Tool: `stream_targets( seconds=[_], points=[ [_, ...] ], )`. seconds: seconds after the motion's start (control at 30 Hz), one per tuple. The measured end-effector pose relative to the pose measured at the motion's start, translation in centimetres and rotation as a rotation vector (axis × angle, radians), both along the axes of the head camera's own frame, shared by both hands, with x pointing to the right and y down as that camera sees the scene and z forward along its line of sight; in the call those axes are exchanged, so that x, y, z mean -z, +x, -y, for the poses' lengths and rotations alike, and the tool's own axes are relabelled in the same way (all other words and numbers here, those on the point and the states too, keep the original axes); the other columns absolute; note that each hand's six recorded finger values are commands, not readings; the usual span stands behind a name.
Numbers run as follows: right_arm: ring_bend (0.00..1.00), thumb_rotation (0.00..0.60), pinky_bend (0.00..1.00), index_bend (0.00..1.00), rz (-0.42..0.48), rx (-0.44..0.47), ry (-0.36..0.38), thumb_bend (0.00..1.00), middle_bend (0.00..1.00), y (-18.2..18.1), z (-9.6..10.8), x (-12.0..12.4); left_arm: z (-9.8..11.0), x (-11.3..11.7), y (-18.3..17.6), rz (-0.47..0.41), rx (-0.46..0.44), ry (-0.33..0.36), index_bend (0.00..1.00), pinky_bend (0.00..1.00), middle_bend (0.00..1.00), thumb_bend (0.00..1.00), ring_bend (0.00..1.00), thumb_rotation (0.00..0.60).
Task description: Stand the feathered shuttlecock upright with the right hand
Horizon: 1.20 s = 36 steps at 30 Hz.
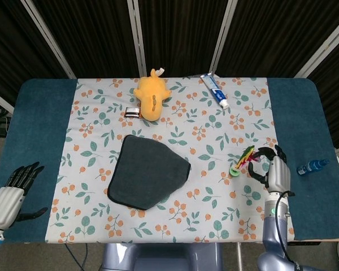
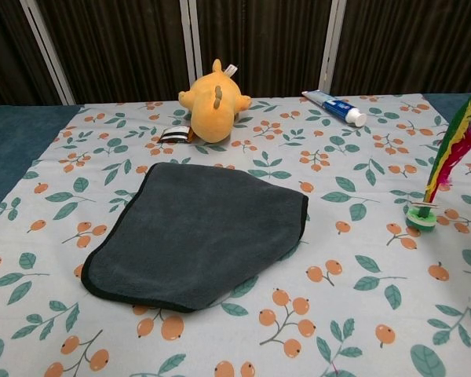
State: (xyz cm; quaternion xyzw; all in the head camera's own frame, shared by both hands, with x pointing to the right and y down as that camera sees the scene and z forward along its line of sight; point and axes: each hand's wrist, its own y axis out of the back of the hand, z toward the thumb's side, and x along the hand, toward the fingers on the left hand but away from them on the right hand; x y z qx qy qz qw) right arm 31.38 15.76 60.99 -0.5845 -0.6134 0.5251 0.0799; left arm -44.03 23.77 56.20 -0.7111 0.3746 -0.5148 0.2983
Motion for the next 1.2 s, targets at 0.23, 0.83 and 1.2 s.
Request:
stream_targets(
  seconds=[0.23, 0.83, 1.2],
  points=[
    [0.0, 0.6, 0.0, 0.15, 0.014, 0.011, 0.005, 0.27, 0.04, 0.0, -0.9, 0.9, 0.0, 0.0, 0.0, -0.001, 0.001, 0.001, 0.0, 0.0, 0.0, 0.18, 0.0, 0.596],
    [0.0, 0.6, 0.0, 0.04, -0.163, 0.193, 0.071, 0.16, 0.0, 4.8, -2.3, 6.1, 0.0, 0.2, 0.0, 0.017, -0.02, 0.022, 0.0, 0.0, 0.0, 0.18, 0.0, 0.597],
    [0.0, 0.6, 0.0, 0.0, -0.455, 0.637, 0.122, 0.14, 0.0, 8.0, -7.2, 7.8, 0.1, 0.3, 0.0, 0.081, -0.067, 0.07, 0.0, 0.0, 0.0, 0.18, 0.0, 0.596]
  ],
)
